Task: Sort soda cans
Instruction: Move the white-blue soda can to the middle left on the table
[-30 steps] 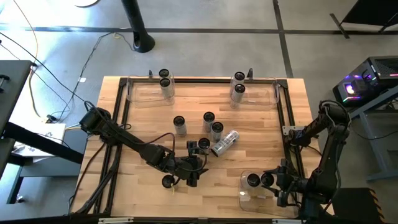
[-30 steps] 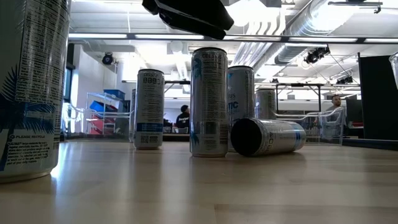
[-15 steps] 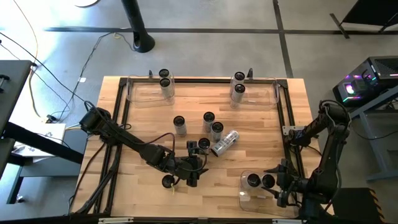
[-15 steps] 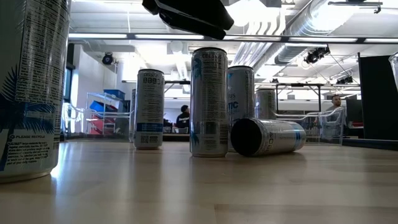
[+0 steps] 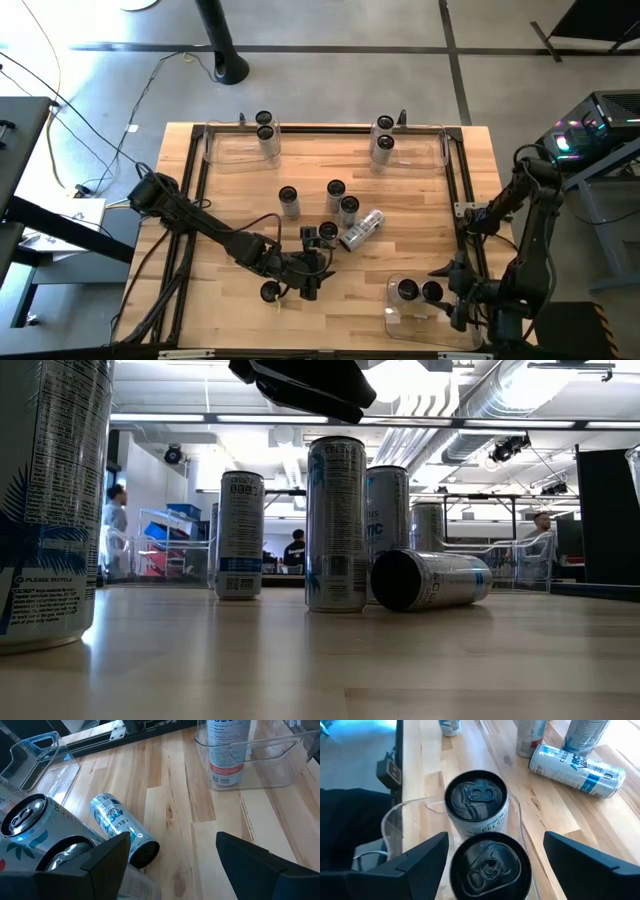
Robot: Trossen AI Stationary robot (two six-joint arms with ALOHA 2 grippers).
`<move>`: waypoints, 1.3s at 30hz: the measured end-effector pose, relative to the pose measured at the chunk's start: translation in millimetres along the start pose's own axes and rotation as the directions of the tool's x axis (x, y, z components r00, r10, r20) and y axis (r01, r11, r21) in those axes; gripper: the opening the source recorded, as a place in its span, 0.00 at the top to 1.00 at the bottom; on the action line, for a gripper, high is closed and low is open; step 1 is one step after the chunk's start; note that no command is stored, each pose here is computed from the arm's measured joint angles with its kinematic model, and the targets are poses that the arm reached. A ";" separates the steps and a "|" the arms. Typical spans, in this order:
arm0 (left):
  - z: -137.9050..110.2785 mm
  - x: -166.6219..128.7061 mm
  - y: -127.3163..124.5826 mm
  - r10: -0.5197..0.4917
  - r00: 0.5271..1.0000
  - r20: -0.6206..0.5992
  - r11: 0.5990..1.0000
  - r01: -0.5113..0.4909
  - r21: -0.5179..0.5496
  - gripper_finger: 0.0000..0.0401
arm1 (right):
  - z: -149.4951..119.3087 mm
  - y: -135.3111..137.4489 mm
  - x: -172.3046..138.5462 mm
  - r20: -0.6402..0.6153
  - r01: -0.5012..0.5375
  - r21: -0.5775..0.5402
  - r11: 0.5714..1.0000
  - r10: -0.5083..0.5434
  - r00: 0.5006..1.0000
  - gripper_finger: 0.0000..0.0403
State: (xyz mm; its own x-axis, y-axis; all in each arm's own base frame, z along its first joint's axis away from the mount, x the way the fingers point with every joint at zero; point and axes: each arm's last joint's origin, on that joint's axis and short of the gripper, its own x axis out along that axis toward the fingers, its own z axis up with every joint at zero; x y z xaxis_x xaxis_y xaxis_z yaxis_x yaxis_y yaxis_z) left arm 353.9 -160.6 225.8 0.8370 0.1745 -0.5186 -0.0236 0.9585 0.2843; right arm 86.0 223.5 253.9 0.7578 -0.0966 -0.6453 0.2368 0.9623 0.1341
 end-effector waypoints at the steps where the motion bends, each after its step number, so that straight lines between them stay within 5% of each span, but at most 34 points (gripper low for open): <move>1: 0.0 0.0 0.0 0.000 1.000 0.000 1.000 0.000 0.000 0.28 | 2.7 -0.5 -2.2 -0.003 -0.005 0.006 1.000 0.005 1.000 0.20; 11: 10.0 -1.0 2.2 -0.031 0.999 0.021 0.998 0.032 -0.061 0.28 | 65.2 4.4 -28.4 0.059 0.009 0.043 0.999 -0.012 0.998 0.20; 16: 28.3 -8.0 6.5 -0.006 1.000 0.016 0.995 0.007 -0.101 0.28 | 110.2 2.4 -20.8 0.059 0.049 -0.058 0.997 -0.045 0.997 0.20; 22: 35.0 -48.1 21.5 0.175 0.981 -0.087 0.971 -0.187 -0.147 0.28 | 149.6 -20.2 27.8 -0.071 0.077 -0.255 0.964 -0.098 0.993 0.20; 27: 19.8 -89.9 24.5 0.224 0.966 -0.130 0.933 -0.251 -0.258 0.28 | 149.6 -59.6 89.1 -0.174 0.108 -0.379 0.919 -0.186 0.967 0.20; 31: -2.5 -107.9 10.7 0.242 0.964 -0.107 0.920 -0.263 -0.291 0.28 | 134.7 -88.1 128.1 -0.263 0.028 -0.439 0.898 -0.158 0.952 0.20; 39: -35.0 -116.7 -5.4 0.274 0.957 -0.092 0.895 -0.289 -0.339 0.28 | 123.1 -132.3 160.9 -0.334 -0.018 -0.433 0.901 -0.142 0.932 0.20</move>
State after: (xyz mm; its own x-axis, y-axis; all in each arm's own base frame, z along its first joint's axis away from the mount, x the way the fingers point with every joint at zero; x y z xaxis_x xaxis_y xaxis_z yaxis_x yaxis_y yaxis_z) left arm 237.1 -178.2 256.6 0.7447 0.4505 -0.4924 -0.4481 0.8843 0.1313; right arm 251.5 49.3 224.9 0.4698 -0.1415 -0.8714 -0.0637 0.9791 -0.1933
